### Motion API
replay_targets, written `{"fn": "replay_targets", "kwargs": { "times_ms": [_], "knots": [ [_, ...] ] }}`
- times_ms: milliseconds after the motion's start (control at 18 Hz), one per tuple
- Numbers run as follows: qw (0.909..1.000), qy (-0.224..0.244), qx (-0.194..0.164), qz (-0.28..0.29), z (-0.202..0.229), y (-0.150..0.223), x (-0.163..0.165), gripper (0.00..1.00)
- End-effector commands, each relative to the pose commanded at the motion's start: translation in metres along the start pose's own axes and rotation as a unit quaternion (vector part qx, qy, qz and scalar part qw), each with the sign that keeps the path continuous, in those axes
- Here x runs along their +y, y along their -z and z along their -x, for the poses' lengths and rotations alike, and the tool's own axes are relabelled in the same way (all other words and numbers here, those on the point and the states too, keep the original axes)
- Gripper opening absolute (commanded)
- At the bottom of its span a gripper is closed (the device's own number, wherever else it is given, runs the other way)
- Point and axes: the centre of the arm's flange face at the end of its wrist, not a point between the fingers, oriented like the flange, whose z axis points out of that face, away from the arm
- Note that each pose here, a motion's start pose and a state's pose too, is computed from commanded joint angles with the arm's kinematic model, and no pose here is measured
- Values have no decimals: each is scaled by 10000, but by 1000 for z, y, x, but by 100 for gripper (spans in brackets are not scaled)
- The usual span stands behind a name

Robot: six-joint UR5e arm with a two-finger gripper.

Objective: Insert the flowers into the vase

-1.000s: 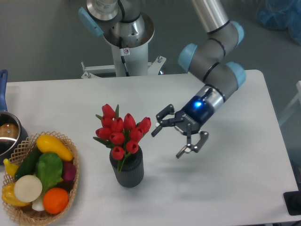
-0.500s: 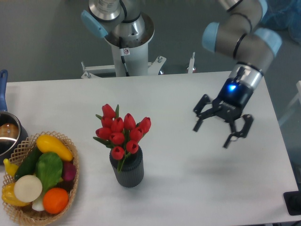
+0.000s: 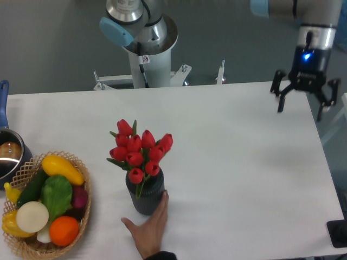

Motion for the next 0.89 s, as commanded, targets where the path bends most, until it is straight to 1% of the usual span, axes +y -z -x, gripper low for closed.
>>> {"fn": "replay_targets", "kwargs": {
  "times_ms": [56, 111, 167, 278, 333, 500, 667, 889],
  "knots": [
    [9999, 66, 81, 101, -3, 7, 7, 100],
    [9990, 190, 310, 251, -9, 10, 18, 100],
    [9977, 159, 499, 438, -17, 18, 24, 100],
    [9941, -168, 674, 829, -22, 42, 45, 100],
    [9926, -305, 769, 883, -25, 49, 55, 100],
    [9906, -516, 822, 966, -28, 65, 75, 100],
    [9830, -913, 988, 1250, -31, 71, 86, 100],
    [9826, -925, 1009, 1258, -32, 72, 86, 100]
  ]
}}
